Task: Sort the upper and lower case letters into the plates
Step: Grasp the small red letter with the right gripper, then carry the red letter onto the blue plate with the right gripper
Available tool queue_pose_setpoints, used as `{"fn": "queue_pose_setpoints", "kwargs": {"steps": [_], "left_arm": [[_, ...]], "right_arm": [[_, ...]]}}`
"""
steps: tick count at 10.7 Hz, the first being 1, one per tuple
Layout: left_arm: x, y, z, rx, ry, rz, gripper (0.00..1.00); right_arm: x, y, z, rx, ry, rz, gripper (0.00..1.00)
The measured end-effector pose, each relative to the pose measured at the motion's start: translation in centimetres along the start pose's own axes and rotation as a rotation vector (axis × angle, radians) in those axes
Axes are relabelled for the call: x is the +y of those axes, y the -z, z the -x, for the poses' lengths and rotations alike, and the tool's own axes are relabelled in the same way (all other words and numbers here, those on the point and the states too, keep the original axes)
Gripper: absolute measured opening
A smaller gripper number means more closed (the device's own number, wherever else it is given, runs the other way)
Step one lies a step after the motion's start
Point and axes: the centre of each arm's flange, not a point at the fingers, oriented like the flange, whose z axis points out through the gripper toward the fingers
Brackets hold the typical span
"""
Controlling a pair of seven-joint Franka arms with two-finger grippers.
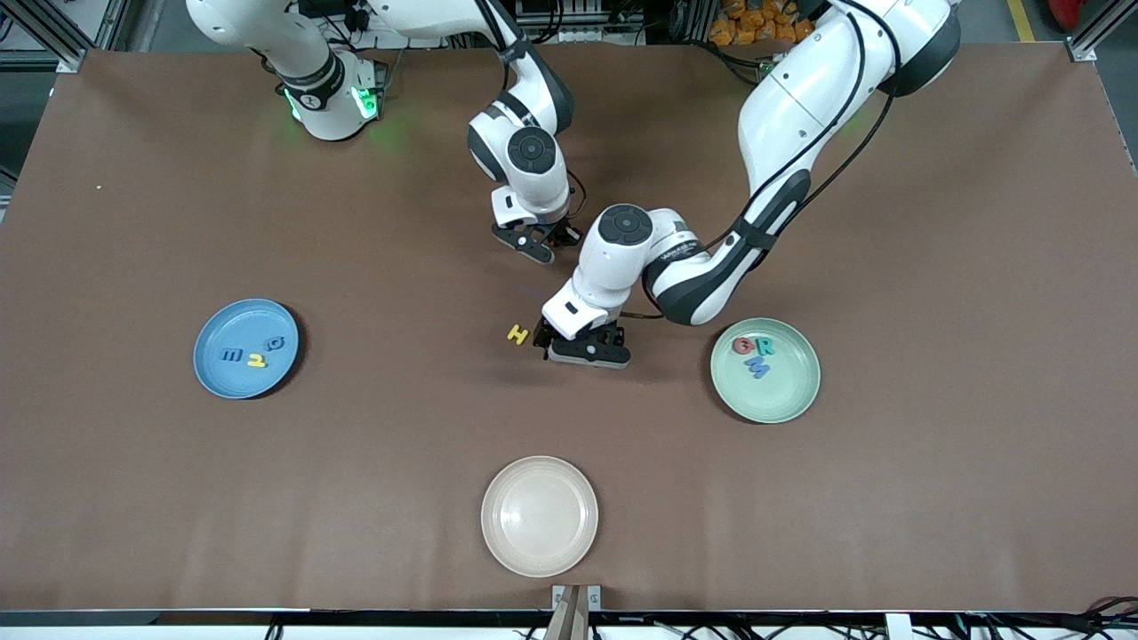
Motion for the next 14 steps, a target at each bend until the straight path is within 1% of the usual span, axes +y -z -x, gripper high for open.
{"fn": "queue_pose_setpoints", "kwargs": {"steps": [1, 2, 3, 5, 6, 7, 8, 9, 10, 11, 12, 13, 14], "left_arm": [[-0.1, -0.1, -0.1, 0.0, -0.052, -0.002, 1.0], [-0.3, -0.2, -0.1, -0.001, -0.097, -0.004, 1.0], [-0.4, -0.2, -0.2, -0.003, -0.112, -0.004, 1.0], [-0.5, -0.3, -0.1, -0.006, -0.112, -0.004, 1.0], [-0.4, -0.3, -0.1, -0.007, -0.113, -0.003, 1.0], [-0.1, -0.2, 0.0, -0.006, -0.116, 0.003, 1.0], [0.4, 0.0, 0.1, 0.0, -0.123, 0.015, 1.0], [1.3, 0.4, 0.2, 0.012, -0.141, 0.038, 1.0], [2.7, 0.8, 0.7, 0.026, -0.161, 0.067, 1.0], [4.1, 1.0, 1.4, 0.043, -0.205, 0.092, 1.0], [5.3, 0.8, 2.2, 0.069, -0.281, 0.108, 1.0], [6.3, 0.1, 3.1, 0.097, -0.354, 0.119, 1.0], [7.3, -0.7, 4.0, 0.116, -0.408, 0.128, 1.0]], "right_arm": [[-0.1, 0.5, -0.3, -0.003, 0.001, -0.005, 0.1], [0.0, 1.9, -1.4, -0.016, 0.005, -0.005, 0.1], [0.3, 3.9, -3.3, -0.034, 0.018, -0.005, 0.1], [1.8, 8.6, -9.1, -0.069, 0.052, -0.02, 0.1], [3.0, 10.4, -12.4, -0.078, 0.073, -0.028, 0.1], [4.3, 11.6, -15.7, -0.07, 0.095, -0.029, 0.1], [5.8, 12.2, -19.1, -0.047, 0.118, -0.023, 0.1], [7.7, 12.5, -22.6, -0.031, 0.143, -0.017, 0.1], [9.7, 12.7, -25.8, -0.027, 0.175, -0.016, 0.1], [11.8, 12.9, -28.7, -0.029, 0.216, -0.015, 0.1], [14.0, 13.1, -31.4, -0.039, 0.268, -0.011, 0.1], [16.6, 13.3, -34.0, -0.049, 0.321, 0.007, 0.1], [19.3, 13.6, -36.5, -0.051, 0.358, 0.043, 0.1]]}}
